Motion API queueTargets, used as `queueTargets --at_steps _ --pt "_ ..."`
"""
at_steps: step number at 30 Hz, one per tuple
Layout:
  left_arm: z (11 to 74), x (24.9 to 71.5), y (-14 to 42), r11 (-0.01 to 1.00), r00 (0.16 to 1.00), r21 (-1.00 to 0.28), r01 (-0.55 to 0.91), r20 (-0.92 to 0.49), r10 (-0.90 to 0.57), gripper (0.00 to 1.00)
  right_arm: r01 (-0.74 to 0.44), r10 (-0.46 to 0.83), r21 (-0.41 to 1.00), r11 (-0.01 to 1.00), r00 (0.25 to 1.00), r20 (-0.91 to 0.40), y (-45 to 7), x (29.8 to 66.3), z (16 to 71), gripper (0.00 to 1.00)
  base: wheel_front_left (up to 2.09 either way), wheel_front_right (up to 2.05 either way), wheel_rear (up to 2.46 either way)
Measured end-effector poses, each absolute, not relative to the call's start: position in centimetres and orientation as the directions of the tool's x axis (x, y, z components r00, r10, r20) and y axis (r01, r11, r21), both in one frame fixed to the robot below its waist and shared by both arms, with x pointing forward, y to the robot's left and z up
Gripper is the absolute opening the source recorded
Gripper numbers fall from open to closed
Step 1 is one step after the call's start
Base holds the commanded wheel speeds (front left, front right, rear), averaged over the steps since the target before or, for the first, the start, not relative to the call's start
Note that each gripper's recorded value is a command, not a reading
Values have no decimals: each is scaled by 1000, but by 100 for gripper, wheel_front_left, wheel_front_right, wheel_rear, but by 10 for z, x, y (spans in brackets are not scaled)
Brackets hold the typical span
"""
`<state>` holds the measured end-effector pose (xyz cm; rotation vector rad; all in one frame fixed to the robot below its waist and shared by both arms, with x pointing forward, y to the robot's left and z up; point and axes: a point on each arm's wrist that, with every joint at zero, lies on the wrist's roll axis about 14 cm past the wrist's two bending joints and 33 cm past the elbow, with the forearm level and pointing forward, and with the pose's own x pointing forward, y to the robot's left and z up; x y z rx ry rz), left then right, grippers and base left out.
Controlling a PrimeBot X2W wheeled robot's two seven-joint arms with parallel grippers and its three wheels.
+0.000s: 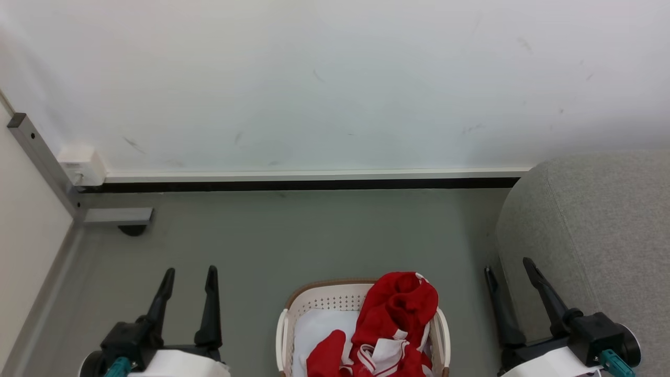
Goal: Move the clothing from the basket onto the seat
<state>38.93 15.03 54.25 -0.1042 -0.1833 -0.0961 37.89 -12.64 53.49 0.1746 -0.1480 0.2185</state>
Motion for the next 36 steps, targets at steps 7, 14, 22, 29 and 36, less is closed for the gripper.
queueTargets --at_steps 7,14,22,29,36 --pt "538 396 144 987 979 -103 125 174 -106 100 -192 167 159 968 973 160 -139 381 533 100 0 0 0" --pt "532 412 133 981 977 -110 159 161 -140 100 -156 130 154 976 977 167 -152 388 535 100 0 0 0" --pt "516 442 110 966 967 -112 232 133 -217 100 -96 68 165 982 983 170 -175 404 534 100 0 0 0" --pt "482 466 96 955 962 -115 272 51 -268 100 -51 22 175 983 987 161 -191 417 530 100 0 0 0" --pt "420 483 68 923 917 -80 375 -112 -383 100 2 -34 193 981 986 161 -212 426 527 100 0 0 0"
